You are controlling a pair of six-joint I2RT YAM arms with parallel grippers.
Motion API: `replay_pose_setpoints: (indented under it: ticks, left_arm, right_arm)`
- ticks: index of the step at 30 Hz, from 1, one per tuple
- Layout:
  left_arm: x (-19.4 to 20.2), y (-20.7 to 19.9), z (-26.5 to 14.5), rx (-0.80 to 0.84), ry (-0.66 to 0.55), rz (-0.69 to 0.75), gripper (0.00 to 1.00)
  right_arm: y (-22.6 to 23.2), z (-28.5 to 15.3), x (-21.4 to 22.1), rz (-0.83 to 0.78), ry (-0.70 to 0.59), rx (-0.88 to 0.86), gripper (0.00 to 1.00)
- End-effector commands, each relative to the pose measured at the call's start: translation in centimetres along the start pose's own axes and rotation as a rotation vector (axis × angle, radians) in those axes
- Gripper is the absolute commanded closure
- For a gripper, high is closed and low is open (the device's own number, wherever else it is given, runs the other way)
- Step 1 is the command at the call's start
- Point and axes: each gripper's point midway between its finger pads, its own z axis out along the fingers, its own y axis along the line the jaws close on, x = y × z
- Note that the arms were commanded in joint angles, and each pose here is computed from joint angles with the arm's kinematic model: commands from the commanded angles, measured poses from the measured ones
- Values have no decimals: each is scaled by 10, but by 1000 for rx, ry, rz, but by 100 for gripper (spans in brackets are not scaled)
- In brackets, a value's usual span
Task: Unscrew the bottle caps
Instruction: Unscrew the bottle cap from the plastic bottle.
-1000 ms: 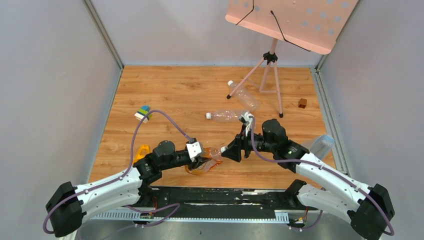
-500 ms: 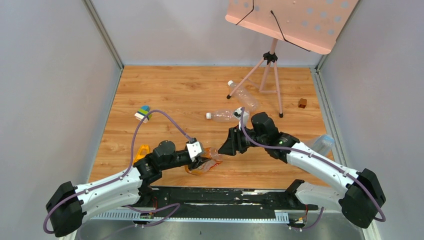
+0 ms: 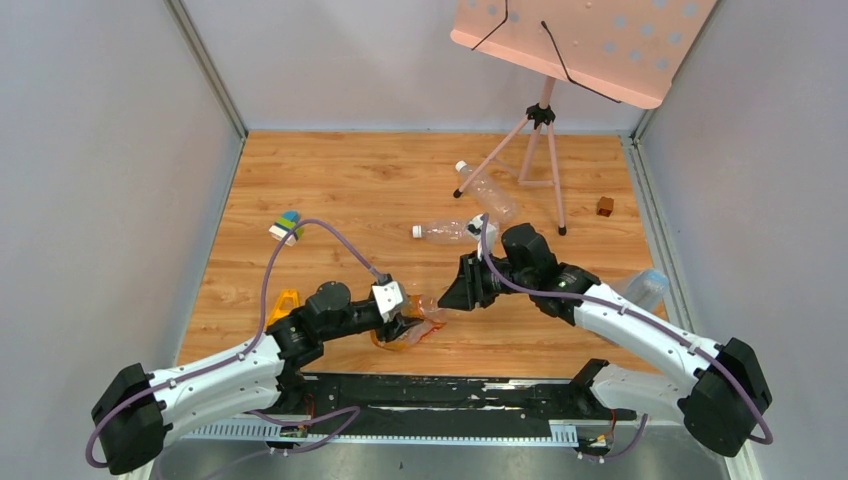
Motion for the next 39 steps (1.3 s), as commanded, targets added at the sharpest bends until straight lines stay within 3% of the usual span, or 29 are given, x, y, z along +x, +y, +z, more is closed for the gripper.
replay_pose_setpoints:
  ticks: [1,11,14,16,19,21,24,26,30,39]
  left_arm:
    - [-6,5,-2,-33,-7,-40,42]
    - [5,4,-4,-39,42,-69,39]
    - [2,5,-3,-46,35,-70,45]
    - [1,8,-3,-58,30,-67,56]
    - [-1,13,-4,-84,24,-55,79]
    - [1,14,-4,-88,26,-38,87]
    - [4,13,-5,-82,20,-9,90]
    - [4,10,-5,-63,9,11,92]
    - [7,9,-4,-54,5,23,93]
    - [6,6,-3,-36,5,25,93]
  right_arm:
    - [13,-9,-24,-50,-84,-2,100]
    - [14,-12,-26,-86,-103,-4,100]
    - [13,-9,-24,-81,-88,-8,100]
    - [11,-7,-23,-78,-82,-3,99]
    - [9,-7,-24,-66,-85,10,86]
    - [8,-9,-26,-54,-97,24,69]
    - [0,-15,-31,-34,-125,90,45]
    - [-8,-21,-34,-8,-146,132,40]
    - [-3,-30,-33,19,-143,85,42]
    - [7,-27,-29,37,-107,17,58]
